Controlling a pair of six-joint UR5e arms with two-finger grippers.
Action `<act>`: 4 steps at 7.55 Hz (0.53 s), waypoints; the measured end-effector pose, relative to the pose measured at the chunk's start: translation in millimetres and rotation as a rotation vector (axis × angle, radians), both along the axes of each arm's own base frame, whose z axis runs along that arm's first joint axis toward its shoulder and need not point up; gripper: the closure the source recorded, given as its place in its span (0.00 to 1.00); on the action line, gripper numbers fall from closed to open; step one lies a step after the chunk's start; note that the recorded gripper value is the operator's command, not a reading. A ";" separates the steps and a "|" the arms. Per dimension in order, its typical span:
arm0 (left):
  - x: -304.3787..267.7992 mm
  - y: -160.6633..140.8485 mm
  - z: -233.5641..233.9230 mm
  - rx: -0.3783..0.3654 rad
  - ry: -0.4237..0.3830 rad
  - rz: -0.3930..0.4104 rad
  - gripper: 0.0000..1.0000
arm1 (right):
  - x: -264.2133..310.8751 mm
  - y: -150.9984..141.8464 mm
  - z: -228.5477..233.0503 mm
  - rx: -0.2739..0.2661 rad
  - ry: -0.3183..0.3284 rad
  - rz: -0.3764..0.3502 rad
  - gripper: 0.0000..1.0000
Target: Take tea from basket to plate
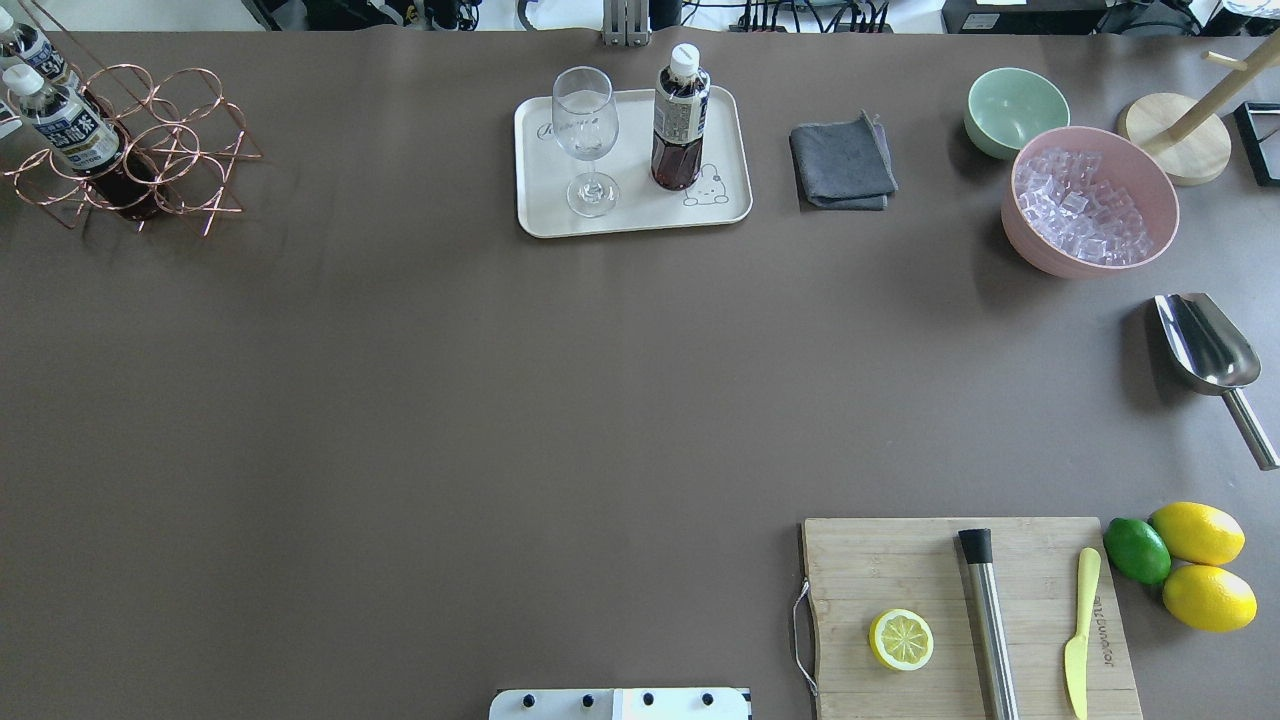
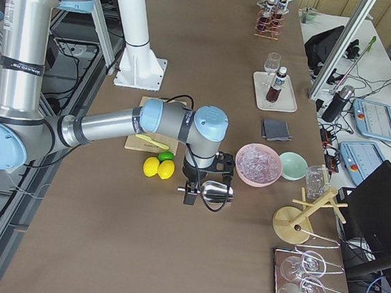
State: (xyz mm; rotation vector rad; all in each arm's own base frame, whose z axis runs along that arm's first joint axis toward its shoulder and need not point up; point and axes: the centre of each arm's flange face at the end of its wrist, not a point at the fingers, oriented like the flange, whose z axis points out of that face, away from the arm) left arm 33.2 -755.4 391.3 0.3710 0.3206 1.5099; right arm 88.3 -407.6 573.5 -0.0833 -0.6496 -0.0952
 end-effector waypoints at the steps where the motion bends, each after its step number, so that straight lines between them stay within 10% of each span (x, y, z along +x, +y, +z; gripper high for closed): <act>1: -0.9 0.0 0.0 0.000 0.000 -0.001 1.00 | 0.8 -2.3 2.9 0.013 0.005 0.000 0.00; 4: 5.2 0.2 0.8 -0.003 0.000 0.002 1.00 | 4.5 -7.7 5.5 0.065 0.020 0.006 0.00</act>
